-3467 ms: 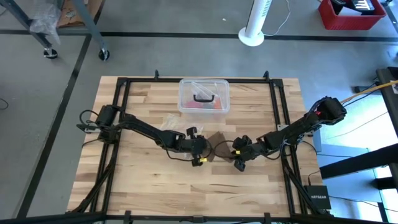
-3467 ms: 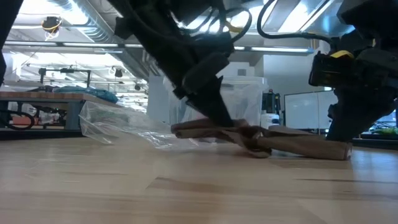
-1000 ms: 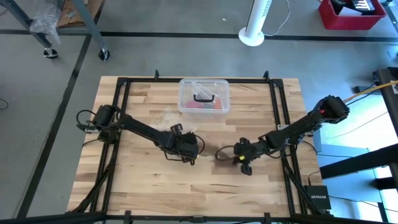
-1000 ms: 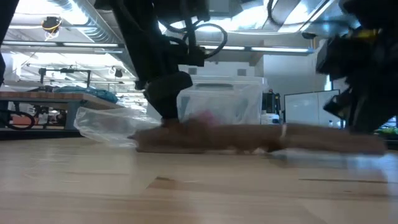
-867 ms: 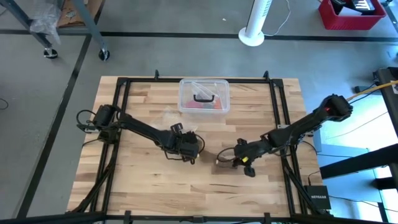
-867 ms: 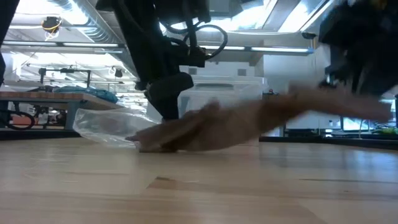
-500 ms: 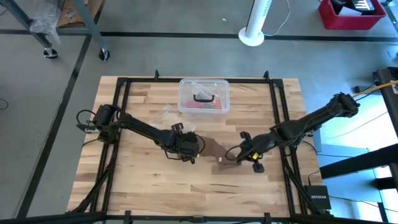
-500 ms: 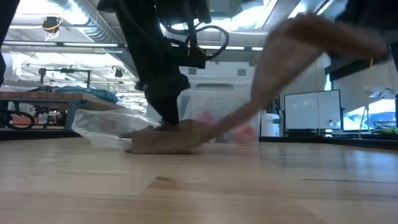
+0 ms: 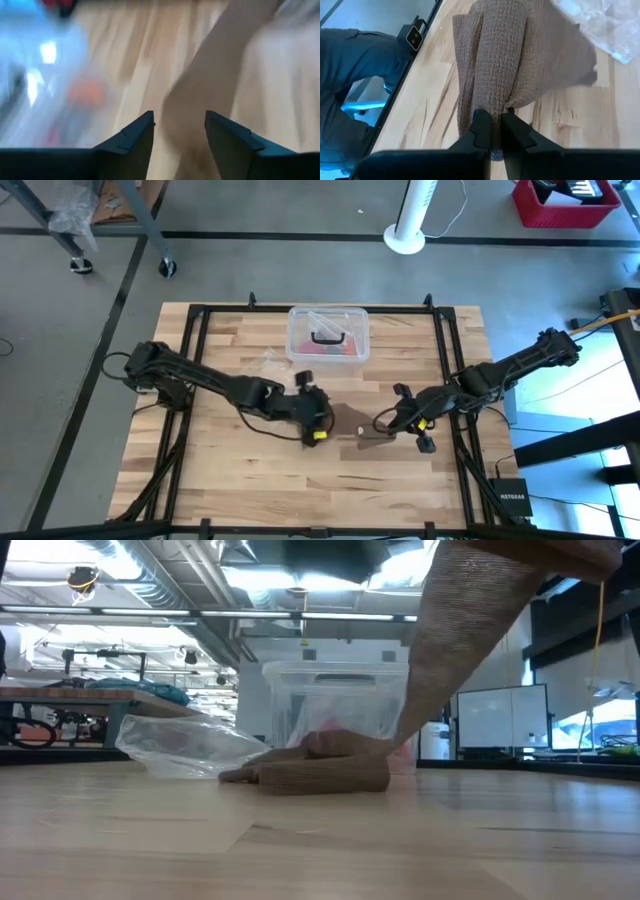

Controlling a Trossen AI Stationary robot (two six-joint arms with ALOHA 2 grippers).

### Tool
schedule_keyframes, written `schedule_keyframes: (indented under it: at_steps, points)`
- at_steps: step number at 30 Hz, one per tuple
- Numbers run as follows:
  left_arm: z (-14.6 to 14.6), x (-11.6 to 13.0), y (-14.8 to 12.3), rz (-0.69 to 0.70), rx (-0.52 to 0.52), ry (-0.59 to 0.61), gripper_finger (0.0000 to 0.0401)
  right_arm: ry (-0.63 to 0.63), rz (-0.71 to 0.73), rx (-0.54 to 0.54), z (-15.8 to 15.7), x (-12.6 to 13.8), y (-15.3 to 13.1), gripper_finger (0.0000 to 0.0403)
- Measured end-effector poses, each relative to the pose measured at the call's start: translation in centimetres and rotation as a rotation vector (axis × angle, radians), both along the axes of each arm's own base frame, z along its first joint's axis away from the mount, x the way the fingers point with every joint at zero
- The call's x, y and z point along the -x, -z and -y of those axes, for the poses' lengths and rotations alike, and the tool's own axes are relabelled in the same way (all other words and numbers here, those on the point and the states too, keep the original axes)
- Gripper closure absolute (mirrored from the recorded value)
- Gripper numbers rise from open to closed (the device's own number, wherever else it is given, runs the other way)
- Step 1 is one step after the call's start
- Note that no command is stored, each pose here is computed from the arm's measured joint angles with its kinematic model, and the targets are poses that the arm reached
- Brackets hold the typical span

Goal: Roll bandage
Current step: Roll the brown bandage

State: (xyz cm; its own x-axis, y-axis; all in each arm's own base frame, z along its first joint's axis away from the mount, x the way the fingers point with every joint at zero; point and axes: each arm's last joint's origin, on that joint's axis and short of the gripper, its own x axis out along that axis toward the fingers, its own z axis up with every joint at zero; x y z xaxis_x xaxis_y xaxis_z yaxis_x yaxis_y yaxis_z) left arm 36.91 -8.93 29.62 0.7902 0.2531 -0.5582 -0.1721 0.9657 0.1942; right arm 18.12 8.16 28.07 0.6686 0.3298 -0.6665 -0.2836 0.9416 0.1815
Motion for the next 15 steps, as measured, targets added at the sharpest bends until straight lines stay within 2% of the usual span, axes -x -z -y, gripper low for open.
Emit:
schedule_keyframes:
  at_steps: [3,6,11,15]
  points:
    - [1.0,-1.5,-0.1,0.115,-0.068,0.080,0.0222,0.000,0.016,-0.007,0.0,-0.1,-0.1,0.0380]
    - [1.6,-2.9,0.8,0.158,-0.133,0.129,0.0221,-0.003,0.048,-0.025,-0.1,-0.3,-0.4,0.0382]
    - [2.1,-3.9,2.6,0.137,-0.185,0.162,0.0221,-0.004,0.041,-0.039,-0.2,-0.3,-0.4,0.0381]
    - [2.6,-3.7,3.0,0.104,-0.205,0.186,0.0221,-0.004,0.040,-0.039,-0.2,-0.3,-0.4,0.0382]
